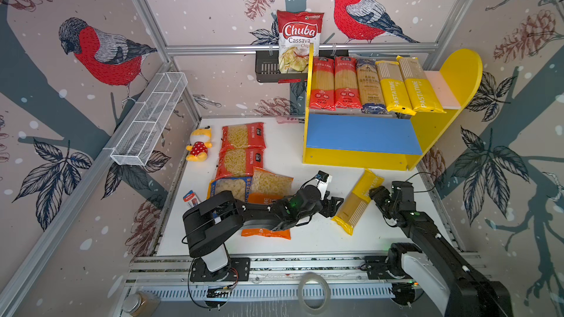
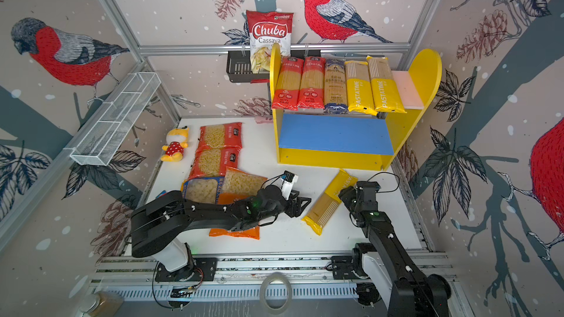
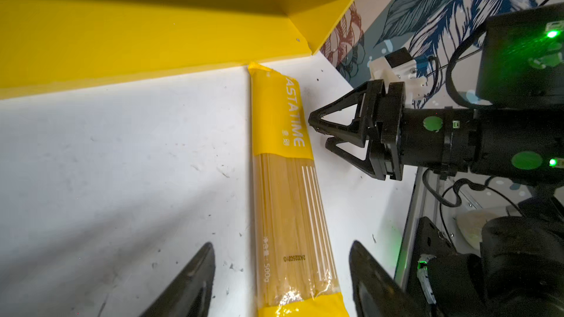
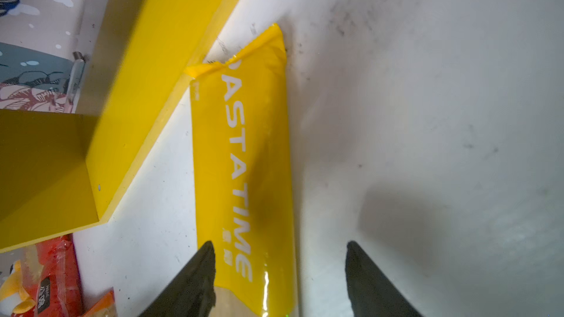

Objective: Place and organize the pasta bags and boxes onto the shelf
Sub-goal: 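Grasp the yellow PASTATIME pack lying by the shelf with the right gripper, then lift the pack upright with the right gripper while the left gripper grasps its top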

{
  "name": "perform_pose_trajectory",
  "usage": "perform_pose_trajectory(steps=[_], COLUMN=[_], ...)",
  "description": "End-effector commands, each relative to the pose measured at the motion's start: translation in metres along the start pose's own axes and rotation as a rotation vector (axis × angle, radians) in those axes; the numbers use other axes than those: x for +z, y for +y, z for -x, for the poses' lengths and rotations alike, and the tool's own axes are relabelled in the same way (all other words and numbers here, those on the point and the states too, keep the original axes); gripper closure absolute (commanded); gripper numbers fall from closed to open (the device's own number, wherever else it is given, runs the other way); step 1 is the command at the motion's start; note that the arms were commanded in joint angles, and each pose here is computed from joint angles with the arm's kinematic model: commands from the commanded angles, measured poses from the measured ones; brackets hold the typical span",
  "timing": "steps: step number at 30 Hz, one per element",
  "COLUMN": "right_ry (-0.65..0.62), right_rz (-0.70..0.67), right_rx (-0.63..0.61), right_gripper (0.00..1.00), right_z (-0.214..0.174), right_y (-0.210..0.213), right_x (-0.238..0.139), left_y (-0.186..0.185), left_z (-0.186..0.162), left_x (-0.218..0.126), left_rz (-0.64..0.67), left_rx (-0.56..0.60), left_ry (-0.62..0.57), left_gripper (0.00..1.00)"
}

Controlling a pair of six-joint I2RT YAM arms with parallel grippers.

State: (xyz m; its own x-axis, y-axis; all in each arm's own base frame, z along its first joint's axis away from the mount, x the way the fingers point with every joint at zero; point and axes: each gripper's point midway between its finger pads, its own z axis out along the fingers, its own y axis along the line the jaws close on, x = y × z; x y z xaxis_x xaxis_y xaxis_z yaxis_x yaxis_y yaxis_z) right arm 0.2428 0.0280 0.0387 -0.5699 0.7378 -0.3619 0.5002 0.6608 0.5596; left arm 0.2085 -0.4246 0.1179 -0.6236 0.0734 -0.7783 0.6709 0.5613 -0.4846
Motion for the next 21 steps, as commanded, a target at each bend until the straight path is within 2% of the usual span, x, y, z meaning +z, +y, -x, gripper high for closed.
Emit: perform_pose_trajectory(steps=[1, 4, 7, 13, 18, 21], right_ry=[0.065, 0.1, 0.136, 0.118, 0.065, 0.057], right_rz=[0.082, 0.088, 0.076, 0.124, 0.144, 0.151], right_rx=[-0.026, -0.018, -0.029, -0.06, -0.115, -0.132], right_gripper=[0.33, 0.35, 0.42, 0.76, 0.92, 0.95], right_z=[-0.013, -0.02, -0.029, -0.033, -0.032, -0.031], right_y=[0.01, 0.01, 0.012, 0.027, 0.04, 0.047], right_x=[0.004, 0.011, 0.018, 0.019, 0.013, 0.008], left_y=[-0.014, -0.015, -0.013, -0.01, -0.006, -0.005], left_z=[0.002, -0.001, -0.002, 0.003, 0.006, 0.006], left_x=[0.006, 0.007, 0.006, -0.002, -0.006, -0.007], left_rz=[-0.079, -0.086, -0.079, -0.065, -0.044, -0.043], left_rx=[-0.024, -0.032, -0.033, -0.024, -0.008, -0.011], left_ry=[0.001, 0.008, 0.005, -0.018, -0.034, -0.031], left_gripper=[0.32, 0.32, 0.32, 0.32, 0.32, 0.32])
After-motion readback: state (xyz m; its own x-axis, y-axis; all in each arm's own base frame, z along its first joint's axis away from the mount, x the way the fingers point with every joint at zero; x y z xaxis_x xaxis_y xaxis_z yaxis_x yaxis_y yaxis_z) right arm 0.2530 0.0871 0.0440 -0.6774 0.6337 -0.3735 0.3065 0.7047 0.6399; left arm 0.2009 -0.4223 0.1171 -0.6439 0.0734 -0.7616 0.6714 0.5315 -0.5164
